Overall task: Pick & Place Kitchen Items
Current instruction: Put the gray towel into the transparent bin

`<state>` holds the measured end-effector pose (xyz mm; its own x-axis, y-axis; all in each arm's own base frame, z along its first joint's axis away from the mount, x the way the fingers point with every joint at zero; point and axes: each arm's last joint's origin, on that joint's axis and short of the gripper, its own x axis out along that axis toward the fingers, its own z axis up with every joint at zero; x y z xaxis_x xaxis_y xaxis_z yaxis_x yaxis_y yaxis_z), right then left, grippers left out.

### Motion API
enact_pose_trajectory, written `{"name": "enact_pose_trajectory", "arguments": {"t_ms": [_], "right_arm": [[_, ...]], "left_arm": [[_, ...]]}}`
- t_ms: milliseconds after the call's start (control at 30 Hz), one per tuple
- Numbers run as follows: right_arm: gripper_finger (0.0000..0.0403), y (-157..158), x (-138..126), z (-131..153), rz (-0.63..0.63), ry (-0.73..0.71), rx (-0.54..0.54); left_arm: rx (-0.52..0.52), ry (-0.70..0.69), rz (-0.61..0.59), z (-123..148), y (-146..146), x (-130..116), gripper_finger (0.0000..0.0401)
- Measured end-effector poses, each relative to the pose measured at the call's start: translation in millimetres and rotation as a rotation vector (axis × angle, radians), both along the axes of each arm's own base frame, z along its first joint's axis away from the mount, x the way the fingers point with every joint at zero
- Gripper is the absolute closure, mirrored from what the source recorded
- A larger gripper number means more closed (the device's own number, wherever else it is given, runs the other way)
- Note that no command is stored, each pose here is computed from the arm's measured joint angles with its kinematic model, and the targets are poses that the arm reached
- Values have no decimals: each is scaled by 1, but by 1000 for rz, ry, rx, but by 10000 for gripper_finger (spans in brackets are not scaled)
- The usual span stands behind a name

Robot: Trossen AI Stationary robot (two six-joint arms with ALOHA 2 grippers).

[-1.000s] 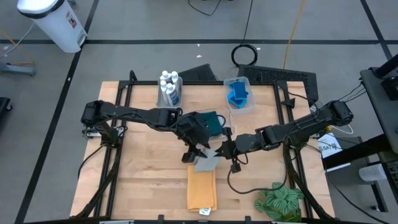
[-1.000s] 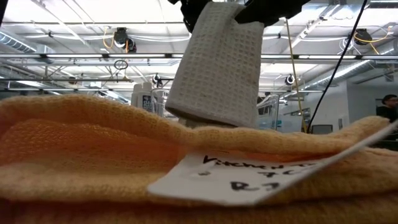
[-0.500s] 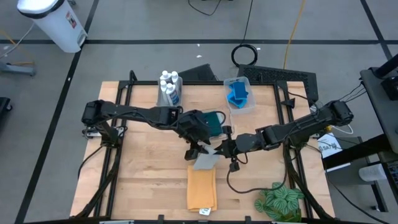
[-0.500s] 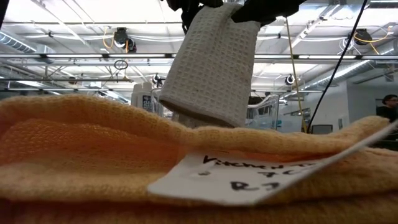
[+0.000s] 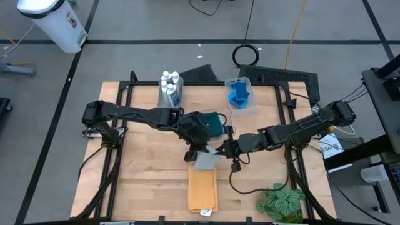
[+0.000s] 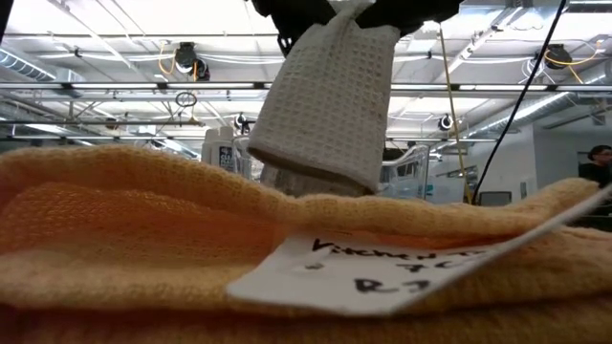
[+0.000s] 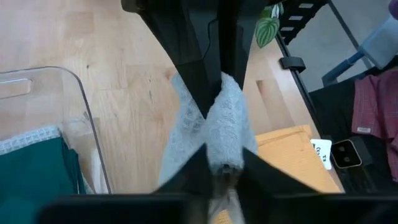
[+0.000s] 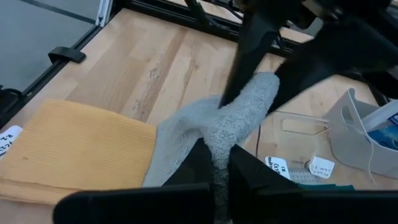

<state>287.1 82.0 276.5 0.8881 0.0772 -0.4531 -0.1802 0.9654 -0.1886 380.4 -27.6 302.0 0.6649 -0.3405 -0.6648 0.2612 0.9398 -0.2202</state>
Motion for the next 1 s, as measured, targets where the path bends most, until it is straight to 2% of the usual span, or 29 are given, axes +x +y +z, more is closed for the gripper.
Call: {"name": "enact_pose_trajectory", "arguments": {"t_ms": [67, 133, 233, 333, 467, 600, 800, 900, 1000], "right_arm": [[395, 0, 0, 0, -1, 3, 2], [388, 0, -1, 0, -16, 8, 28], [373, -2, -4, 2, -60, 28, 78], [349, -3, -10, 1, -87, 72, 79], [295, -5, -17, 4, -105, 83, 84], [226, -10, -17, 26, -171, 109, 155], [140, -19, 3, 67, -242, 212, 142], [125, -21, 19, 72, -220, 273, 152], [125, -20, 35, 62, -166, 319, 168]], "left_arm": [[1, 4, -1, 0, 0, -1, 379], [15, 11, 0, 3, 1, -5, 382], [103, -3, 17, 13, -3, -15, 383], [154, -6, 10, 18, -8, -22, 386], [196, 6, -4, 17, -15, -26, 386], [198, 44, -4, 6, -16, -29, 386], [208, 29, 33, 4, -11, -26, 386], [208, 18, 47, 5, -7, -25, 386], [203, 21, 58, 5, -5, -25, 386]]}}
